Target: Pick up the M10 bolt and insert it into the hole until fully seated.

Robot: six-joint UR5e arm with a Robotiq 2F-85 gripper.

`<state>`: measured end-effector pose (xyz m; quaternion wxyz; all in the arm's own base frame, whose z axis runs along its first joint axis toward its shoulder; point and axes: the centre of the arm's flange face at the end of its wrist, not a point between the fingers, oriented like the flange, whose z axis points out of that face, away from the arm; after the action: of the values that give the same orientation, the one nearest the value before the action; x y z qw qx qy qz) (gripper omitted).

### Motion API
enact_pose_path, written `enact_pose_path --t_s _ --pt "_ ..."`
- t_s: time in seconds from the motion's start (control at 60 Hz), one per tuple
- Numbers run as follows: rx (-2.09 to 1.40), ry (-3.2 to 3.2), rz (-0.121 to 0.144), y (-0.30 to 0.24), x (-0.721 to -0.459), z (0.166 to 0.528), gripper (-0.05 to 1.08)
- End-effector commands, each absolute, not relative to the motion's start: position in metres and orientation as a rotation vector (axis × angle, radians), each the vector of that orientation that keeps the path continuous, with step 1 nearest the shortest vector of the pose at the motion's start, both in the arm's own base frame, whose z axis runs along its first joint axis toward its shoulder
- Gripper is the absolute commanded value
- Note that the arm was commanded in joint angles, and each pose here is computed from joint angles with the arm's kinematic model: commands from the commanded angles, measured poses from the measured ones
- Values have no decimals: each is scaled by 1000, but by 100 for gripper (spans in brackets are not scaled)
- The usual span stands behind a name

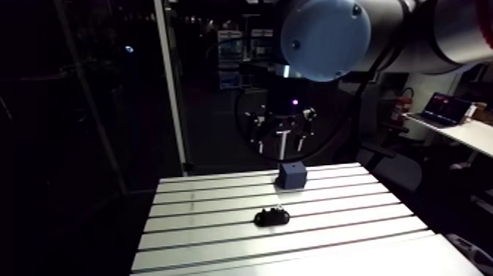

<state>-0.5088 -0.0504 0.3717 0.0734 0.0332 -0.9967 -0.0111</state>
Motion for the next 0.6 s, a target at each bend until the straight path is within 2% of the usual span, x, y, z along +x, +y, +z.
enact_pose_path --t_s 0.017,0.183,0.6 --pt "136 -2979 8 -46 -507 349 1" --pt "122 -2971 35 -41 -508 337 1" --pt "109 -2981 37 -36 -508 307 1"
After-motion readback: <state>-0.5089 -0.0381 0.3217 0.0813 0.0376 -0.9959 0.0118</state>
